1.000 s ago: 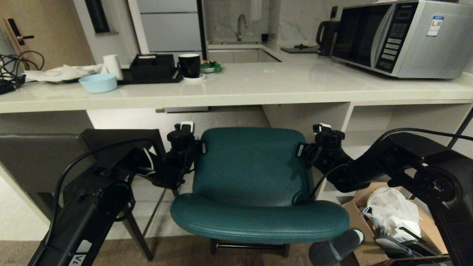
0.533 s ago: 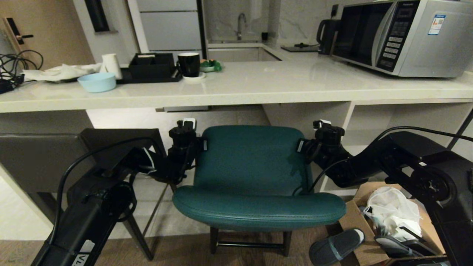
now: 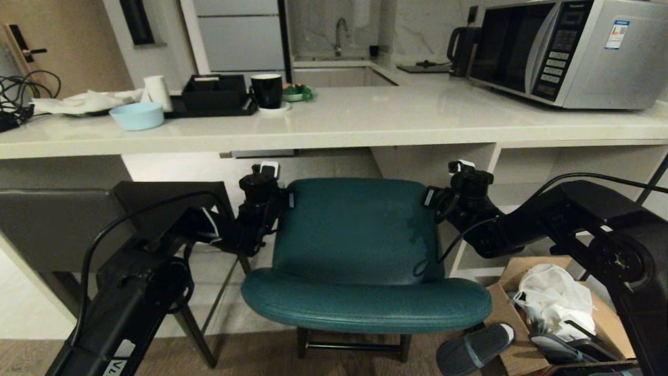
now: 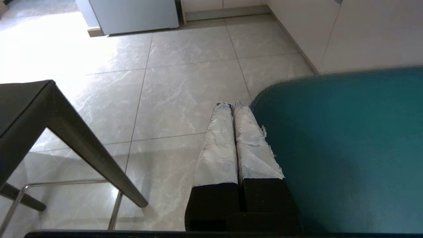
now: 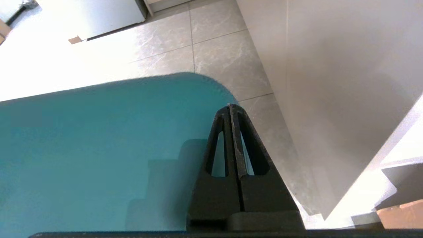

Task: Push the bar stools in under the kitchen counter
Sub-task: Pull the blue chair out from under the dining table

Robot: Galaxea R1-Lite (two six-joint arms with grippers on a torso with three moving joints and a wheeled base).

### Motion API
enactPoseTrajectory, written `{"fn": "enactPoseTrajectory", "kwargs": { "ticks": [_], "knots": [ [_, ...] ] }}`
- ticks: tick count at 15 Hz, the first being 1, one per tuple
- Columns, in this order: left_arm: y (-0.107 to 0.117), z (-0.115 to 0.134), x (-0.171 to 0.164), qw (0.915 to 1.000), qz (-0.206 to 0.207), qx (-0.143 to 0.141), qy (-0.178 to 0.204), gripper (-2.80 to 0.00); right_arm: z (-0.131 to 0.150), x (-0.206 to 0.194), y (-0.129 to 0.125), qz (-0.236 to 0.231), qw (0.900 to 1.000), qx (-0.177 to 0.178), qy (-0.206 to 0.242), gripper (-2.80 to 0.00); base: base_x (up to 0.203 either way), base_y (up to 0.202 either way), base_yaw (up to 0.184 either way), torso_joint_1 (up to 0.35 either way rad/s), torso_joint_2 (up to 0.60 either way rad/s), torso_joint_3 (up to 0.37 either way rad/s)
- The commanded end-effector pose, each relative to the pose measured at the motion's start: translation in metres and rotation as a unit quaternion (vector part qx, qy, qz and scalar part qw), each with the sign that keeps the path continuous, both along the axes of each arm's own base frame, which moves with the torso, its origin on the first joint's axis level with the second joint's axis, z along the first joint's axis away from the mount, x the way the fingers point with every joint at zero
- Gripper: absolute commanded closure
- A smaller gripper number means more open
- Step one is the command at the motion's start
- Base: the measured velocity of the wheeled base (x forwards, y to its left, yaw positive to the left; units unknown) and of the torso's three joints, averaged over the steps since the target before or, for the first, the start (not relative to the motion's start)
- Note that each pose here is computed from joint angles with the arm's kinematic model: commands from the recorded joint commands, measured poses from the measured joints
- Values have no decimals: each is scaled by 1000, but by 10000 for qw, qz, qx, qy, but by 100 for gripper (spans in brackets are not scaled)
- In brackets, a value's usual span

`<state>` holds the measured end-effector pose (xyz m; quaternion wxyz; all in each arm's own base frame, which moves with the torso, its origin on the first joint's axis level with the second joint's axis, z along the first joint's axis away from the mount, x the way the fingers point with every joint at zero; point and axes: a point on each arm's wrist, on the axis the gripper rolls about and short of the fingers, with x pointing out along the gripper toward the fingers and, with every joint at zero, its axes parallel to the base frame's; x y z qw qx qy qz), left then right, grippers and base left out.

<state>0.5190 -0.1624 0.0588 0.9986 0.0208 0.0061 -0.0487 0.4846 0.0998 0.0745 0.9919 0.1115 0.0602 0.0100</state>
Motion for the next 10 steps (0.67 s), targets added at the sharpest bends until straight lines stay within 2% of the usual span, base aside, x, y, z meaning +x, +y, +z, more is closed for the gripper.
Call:
{"fn": "enactPoseTrajectory", "kwargs": {
  "ticks": [1, 8, 10],
  "knots": [
    [-5, -1, -1, 10000, -12, -13, -25, 0, 2, 0, 0, -5, 10000, 15, -36, 0, 0, 0, 0, 0, 0, 0],
    [-1, 0, 0, 9999, 26, 43, 121, 0, 0, 1, 2, 12, 10000, 0, -37, 0, 0, 0, 0, 0, 0, 0],
    [-2, -1, -1, 9999, 18, 45, 128, 0, 0, 0, 3, 19, 10000, 0, -37, 0, 110, 0, 1, -8, -2, 7]
  ]
}}
